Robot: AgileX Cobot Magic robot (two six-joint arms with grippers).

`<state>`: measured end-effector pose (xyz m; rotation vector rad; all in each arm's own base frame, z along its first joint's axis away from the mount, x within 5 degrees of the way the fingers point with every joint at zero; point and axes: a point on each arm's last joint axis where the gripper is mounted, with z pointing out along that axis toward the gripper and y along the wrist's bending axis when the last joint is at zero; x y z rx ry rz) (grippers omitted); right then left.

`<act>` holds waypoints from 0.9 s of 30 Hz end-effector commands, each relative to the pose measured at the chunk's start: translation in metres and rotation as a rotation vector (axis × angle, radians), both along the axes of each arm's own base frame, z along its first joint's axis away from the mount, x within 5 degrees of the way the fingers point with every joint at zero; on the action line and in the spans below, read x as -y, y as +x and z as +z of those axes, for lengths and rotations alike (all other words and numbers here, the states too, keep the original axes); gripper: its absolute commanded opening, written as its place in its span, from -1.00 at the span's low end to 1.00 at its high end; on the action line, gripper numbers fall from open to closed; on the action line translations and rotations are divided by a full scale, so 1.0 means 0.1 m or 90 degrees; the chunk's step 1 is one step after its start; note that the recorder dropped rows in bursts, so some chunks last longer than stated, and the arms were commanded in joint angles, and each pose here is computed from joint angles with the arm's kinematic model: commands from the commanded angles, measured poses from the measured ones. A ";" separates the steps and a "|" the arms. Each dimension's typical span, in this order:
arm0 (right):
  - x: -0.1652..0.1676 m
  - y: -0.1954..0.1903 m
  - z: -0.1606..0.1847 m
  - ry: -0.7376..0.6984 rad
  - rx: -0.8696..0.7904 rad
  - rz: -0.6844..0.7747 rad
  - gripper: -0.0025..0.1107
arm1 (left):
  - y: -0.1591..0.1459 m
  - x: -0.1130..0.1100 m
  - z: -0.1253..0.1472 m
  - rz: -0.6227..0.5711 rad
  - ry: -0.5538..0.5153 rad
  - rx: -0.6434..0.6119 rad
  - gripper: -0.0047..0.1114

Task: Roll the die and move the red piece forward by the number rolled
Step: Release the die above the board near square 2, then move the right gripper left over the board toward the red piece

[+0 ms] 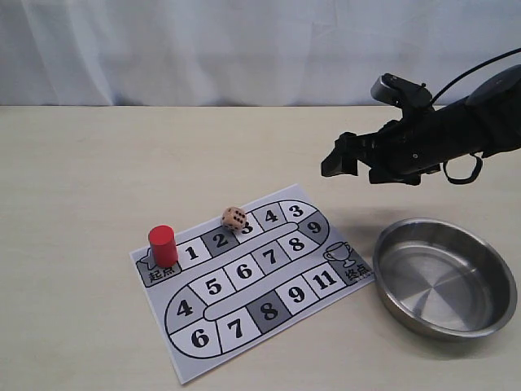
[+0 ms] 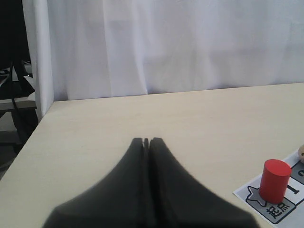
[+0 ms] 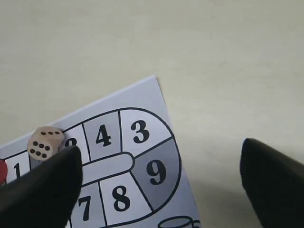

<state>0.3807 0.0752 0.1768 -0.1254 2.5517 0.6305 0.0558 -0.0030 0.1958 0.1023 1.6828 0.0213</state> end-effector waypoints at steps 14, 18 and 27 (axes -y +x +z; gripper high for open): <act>0.01 0.00 0.02 -0.008 0.008 0.009 0.52 | 0.00 0.00 0.00 -0.002 -0.004 0.004 -0.92; 0.01 0.00 0.02 -0.018 0.018 0.029 0.48 | 0.00 0.00 0.00 -0.002 -0.004 0.004 -0.92; 0.00 -0.04 0.16 -0.017 0.040 0.044 -0.52 | 0.00 0.00 0.00 -0.002 -0.004 0.004 -0.92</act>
